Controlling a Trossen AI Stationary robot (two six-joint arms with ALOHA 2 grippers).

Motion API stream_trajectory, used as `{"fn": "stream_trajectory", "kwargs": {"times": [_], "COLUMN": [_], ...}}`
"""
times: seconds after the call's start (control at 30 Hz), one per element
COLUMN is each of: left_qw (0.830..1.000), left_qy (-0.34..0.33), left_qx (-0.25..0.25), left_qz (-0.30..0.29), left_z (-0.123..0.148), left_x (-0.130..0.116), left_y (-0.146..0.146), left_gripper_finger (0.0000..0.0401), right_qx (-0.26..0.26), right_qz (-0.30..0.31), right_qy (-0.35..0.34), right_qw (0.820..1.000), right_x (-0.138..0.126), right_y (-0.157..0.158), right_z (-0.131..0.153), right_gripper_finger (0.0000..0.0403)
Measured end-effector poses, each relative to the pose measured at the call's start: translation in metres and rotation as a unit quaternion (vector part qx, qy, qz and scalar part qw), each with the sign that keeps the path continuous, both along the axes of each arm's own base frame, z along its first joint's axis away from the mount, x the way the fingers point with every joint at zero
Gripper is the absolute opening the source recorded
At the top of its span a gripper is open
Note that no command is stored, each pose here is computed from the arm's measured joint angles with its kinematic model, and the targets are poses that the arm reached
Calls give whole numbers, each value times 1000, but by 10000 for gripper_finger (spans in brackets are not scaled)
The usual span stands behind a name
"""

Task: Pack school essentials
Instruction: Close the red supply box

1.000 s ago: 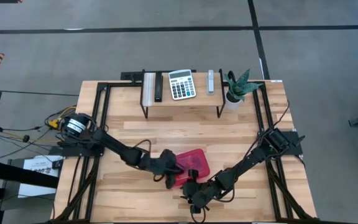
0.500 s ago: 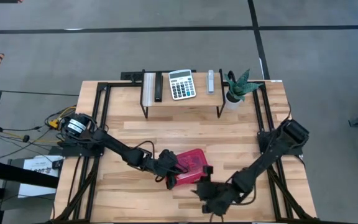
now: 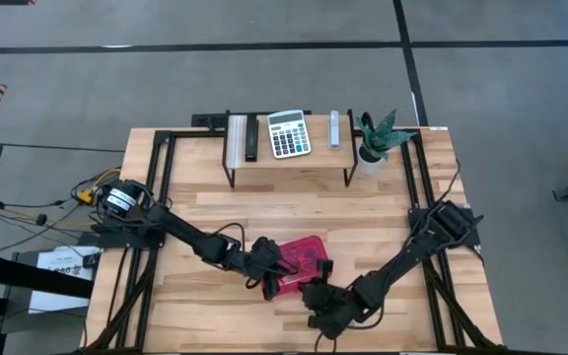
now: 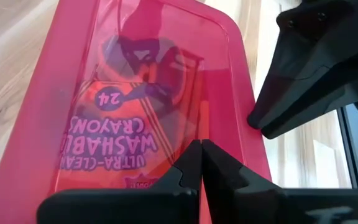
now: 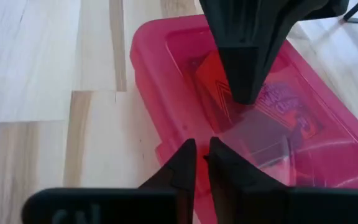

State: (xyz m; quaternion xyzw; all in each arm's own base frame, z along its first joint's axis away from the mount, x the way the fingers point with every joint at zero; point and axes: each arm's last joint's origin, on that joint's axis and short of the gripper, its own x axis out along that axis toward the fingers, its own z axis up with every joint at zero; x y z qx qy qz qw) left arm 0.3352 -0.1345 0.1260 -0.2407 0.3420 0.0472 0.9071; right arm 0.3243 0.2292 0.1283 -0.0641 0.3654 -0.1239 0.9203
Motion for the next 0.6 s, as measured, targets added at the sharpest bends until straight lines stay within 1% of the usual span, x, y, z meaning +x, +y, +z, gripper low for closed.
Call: {"fn": "stream_trajectory", "kwargs": {"times": [0.1,0.33,0.47,0.6], "left_qw": [1000,1000,1000,999], "left_qy": [1,-6,-11,-4], "left_qx": [0,7,10,6], "left_qz": [-2,-14,-21,-36], "left_z": [0,3,17,35], "left_x": [0,2,3,-1], "left_y": [0,-3,-7,-12], "left_gripper_finger": [0,0,0,0], "right_qx": [-8,13,13,22], "right_qz": [-10,-23,-22,-25], "right_qy": [1,-9,-12,-17], "right_qw": [1000,1000,1000,999], "right_x": [-1,3,2,4], "right_y": [-1,-4,-2,-3], "right_z": [-3,-14,-14,-15], "right_gripper_finger": [45,22,15,18]}}
